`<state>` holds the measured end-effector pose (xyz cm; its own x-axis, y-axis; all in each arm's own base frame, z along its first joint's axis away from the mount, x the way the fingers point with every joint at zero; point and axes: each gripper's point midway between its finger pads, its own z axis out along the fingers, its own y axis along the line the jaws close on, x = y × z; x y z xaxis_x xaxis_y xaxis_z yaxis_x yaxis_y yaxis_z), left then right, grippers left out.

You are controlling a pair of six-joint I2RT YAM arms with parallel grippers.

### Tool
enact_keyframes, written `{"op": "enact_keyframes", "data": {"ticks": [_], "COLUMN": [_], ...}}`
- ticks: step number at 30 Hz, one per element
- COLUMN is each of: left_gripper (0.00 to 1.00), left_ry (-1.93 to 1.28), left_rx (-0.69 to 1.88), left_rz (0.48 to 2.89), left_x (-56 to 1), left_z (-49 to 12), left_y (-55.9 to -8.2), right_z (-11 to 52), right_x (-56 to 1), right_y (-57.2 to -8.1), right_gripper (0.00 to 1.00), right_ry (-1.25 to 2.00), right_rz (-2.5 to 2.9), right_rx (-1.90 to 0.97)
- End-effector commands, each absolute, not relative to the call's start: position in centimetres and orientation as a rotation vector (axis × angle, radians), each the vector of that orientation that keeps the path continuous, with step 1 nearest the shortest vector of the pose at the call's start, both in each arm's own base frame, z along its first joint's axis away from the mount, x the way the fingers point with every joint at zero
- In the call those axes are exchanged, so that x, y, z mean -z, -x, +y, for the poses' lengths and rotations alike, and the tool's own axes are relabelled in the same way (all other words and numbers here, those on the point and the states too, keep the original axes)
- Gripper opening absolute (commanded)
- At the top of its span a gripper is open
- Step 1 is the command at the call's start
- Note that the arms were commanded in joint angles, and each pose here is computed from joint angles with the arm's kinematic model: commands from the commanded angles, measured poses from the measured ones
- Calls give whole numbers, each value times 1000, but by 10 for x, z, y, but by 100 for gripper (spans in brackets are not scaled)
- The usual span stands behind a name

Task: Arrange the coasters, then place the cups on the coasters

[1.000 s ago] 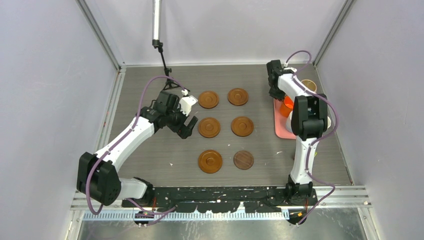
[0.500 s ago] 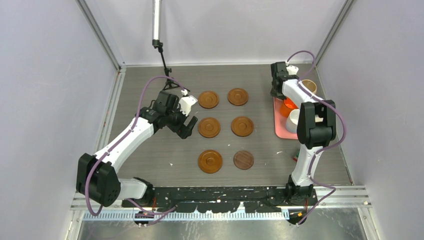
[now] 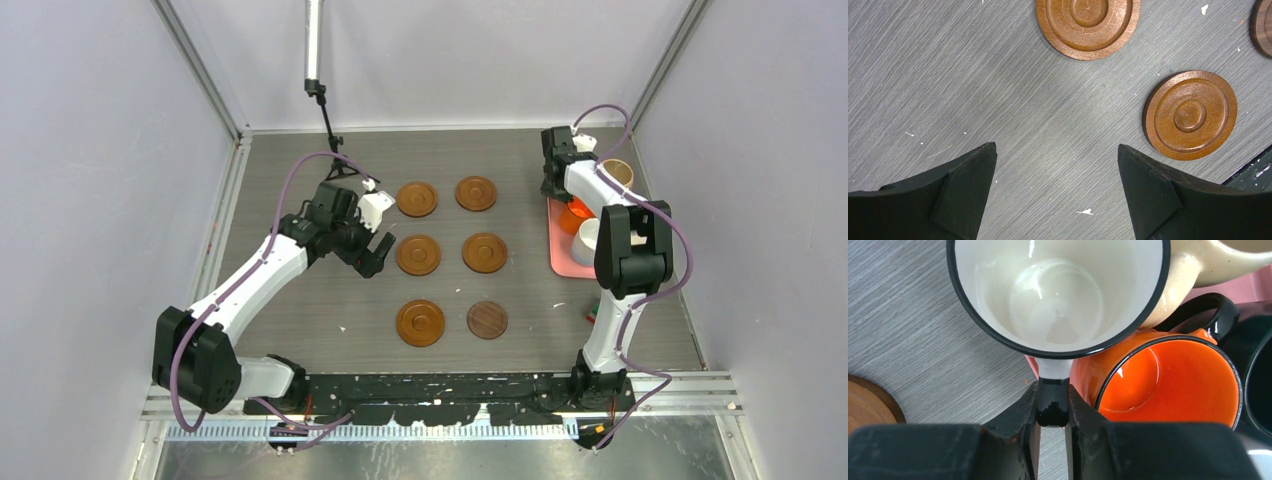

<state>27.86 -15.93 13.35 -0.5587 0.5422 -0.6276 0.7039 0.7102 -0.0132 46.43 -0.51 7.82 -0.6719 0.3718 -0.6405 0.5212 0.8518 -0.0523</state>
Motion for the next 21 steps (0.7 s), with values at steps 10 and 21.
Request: {"op": "enact_keyframes", "data": {"ticks": [10,21], "left_gripper": [93,93], "left_ry": [-942,-942], "left_rx": [338,332], "left_rz": [2267,2272], "left_x": [-147,-146], "left_z": [-160,-159], "left_y": [-286,-287], "right_z": [-11,-26], "right_x": [-85,-77], "right_y": [-478,-483], "right_gripper": [43,45], "right_ry": [-700,-783], "right_rz": [2348,2312], "right_rx": [339,429]}}
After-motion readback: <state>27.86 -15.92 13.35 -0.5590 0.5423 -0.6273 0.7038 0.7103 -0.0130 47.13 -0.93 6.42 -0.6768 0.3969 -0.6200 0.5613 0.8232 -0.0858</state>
